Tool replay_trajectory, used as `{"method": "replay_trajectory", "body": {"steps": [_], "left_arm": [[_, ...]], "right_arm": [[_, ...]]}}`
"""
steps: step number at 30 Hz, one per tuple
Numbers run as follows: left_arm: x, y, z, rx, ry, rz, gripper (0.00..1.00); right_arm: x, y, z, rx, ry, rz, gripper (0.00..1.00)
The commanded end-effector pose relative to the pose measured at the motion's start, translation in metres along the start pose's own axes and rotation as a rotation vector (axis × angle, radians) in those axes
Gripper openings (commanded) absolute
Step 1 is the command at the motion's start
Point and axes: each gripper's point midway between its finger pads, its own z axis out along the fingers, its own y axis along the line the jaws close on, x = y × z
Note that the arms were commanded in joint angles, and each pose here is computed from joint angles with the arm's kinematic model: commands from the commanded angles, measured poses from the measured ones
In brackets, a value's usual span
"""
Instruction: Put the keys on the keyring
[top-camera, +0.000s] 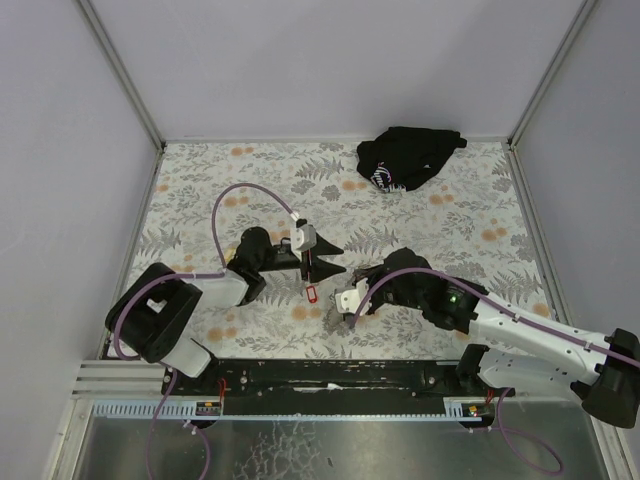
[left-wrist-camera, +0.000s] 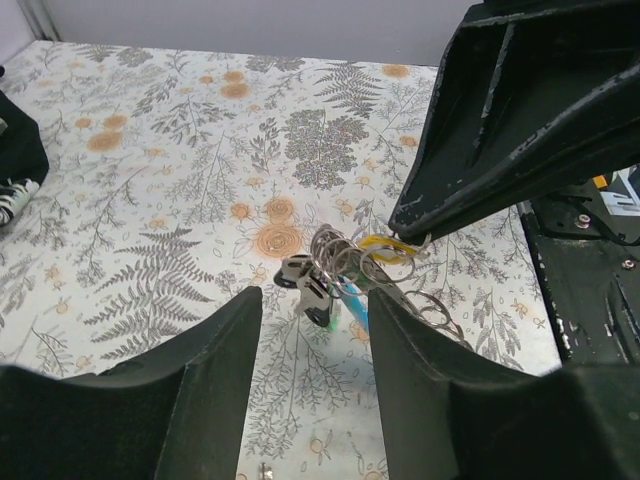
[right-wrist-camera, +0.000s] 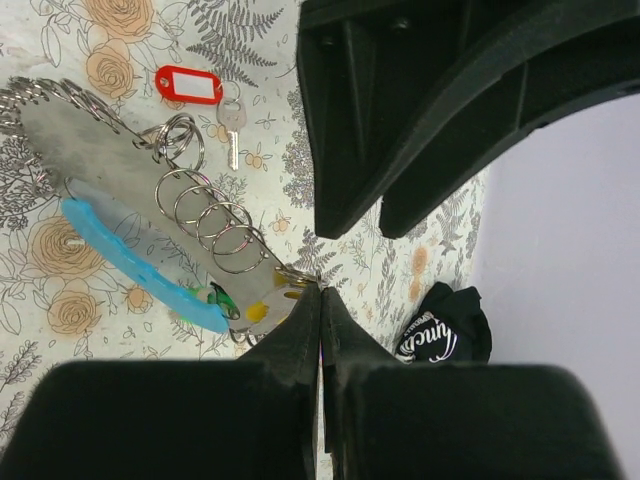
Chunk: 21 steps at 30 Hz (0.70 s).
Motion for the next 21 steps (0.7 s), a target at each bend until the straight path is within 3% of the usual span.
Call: {"method": "replay_trajectory", "body": {"steps": [1, 21], "left_arm": [[-0.009, -0.006, 0.005, 0.117, 0.009, 0.105, 0.47], [-0.004, -0.019, 0.019, 0.251, 0.047, 0.115, 0.47]], "right_arm": [[-0.023, -0.025, -0.008, 0.038, -0.062, -0.058, 0.0], [-0.028, -0.031, -0.011, 0.016, -0.062, -0.102, 0.0]]}}
